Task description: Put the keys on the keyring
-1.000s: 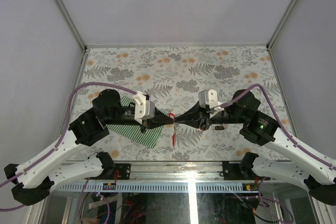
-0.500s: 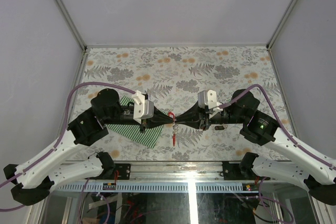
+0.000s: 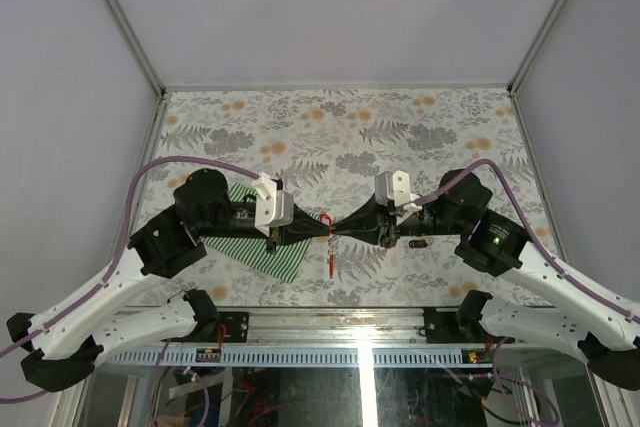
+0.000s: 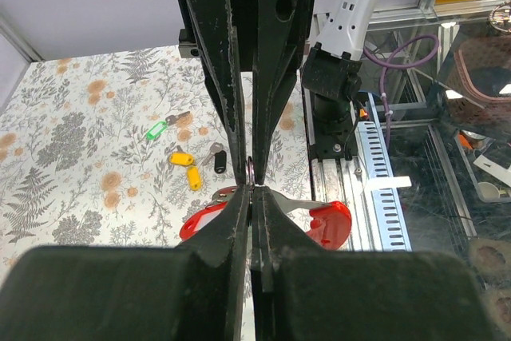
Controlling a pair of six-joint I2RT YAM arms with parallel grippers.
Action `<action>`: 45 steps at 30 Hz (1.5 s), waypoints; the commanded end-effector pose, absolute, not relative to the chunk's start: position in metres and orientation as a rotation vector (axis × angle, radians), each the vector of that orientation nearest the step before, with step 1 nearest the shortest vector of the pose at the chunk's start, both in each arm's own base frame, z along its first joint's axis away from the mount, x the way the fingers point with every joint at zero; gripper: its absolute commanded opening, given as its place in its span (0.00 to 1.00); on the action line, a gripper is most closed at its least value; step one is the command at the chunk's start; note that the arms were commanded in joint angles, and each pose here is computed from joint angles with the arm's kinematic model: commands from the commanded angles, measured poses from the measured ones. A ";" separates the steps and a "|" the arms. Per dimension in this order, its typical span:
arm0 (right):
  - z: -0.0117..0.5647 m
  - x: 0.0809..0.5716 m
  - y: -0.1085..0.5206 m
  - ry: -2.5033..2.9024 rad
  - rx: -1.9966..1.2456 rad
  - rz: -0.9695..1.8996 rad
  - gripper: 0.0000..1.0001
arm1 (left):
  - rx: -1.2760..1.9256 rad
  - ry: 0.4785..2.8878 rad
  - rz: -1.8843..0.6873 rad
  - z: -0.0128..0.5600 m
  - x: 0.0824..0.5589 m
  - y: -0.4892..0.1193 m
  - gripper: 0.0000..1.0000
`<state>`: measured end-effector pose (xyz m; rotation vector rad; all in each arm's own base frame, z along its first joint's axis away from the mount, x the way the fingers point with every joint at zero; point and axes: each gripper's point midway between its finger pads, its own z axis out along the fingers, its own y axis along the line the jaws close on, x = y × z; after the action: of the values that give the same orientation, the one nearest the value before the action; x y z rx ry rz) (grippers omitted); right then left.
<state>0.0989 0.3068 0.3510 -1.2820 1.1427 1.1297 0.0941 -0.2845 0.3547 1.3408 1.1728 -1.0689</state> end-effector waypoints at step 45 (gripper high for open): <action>0.401 0.091 0.300 1.011 -1.221 1.150 0.00 | 1.267 1.043 -1.030 0.374 0.094 -0.279 0.23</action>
<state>0.0977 0.3065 0.3564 -1.2672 1.1461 1.1456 0.0905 -0.2769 0.3637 1.2971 1.0816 -1.0454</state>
